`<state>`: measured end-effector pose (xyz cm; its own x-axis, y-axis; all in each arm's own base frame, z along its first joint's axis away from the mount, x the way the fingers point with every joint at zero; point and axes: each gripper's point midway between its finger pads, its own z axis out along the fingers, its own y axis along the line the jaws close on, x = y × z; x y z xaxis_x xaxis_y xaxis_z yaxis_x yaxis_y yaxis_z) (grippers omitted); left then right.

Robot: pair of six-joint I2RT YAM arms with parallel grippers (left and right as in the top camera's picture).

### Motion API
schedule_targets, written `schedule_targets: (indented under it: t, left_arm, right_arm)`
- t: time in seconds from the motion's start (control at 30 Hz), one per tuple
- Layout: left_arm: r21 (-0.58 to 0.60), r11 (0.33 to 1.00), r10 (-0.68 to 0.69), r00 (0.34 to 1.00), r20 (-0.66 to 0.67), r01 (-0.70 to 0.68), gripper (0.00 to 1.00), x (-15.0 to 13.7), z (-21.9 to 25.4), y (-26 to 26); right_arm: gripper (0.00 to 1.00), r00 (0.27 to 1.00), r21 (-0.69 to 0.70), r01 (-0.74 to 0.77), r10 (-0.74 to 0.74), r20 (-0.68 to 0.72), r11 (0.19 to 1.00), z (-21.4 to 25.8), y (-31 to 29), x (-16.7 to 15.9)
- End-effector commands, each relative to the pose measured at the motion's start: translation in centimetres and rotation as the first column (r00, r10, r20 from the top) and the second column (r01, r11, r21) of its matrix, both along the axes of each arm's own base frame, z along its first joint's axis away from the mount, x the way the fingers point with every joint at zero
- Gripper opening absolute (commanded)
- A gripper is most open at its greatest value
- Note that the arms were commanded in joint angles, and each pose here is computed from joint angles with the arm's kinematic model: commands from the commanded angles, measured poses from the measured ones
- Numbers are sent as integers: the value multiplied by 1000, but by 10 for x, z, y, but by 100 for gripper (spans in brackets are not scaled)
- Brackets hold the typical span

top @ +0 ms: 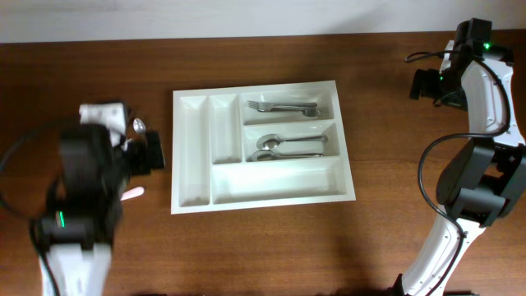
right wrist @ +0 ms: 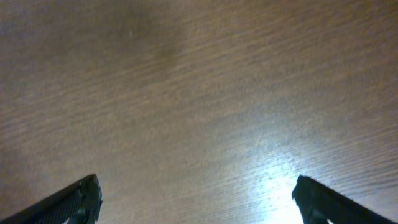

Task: Pack container
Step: 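Move the left gripper over the silver tongs left of the tray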

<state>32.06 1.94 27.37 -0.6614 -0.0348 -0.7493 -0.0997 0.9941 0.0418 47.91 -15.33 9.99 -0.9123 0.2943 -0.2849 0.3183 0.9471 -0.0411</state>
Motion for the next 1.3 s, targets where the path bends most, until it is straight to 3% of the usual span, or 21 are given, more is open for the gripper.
schedule_targets:
  t: [0.0,0.13,0.3,0.4,0.47,0.6,0.83,1.1,1.13,1.27]
  left_arm:
    - [-67,994,-98,987,-129,90,99,26,2,-17]
    - [-126,986,-134,959,-248,105,99,47,-17,-26]
    - [-238,957,-227,936,-270,163,99,71,-42,-47]
    - [-207,965,-214,934,-286,157,99,80,-53,-42]
    - [-143,982,-160,939,-305,121,99,83,-59,-27]
    - [28,990,137,934,-330,-136,99,79,-64,51]
    - [29,937,331,853,-403,-349,100,60,-95,141]
    - [-19,992,89,816,-571,-122,89,48,-146,141]
    - [-26,992,85,804,-588,-124,84,46,-152,141]
    - [-65,967,152,759,-633,-248,84,38,-165,137]
  right_arm:
    - [99,998,-15,-5,6,54,1000,25,-1,4]
    - [99,998,-15,-5,6,55,1000,25,-1,4]
    - [99,998,-15,-5,6,54,1000,25,-1,4]
    - [99,998,-15,-5,6,55,1000,25,-1,4]
    - [99,998,-15,-5,6,55,1000,25,-1,4]
    - [99,998,-15,-5,6,54,1000,25,-1,4]
    - [99,998,-15,-5,6,54,1000,25,-1,4]
    - [99,998,-15,-5,6,55,1000,25,-1,4]
    - [99,998,-15,-5,6,55,1000,25,-1,4]
    - [99,998,-15,-5,6,54,1000,25,-1,4]
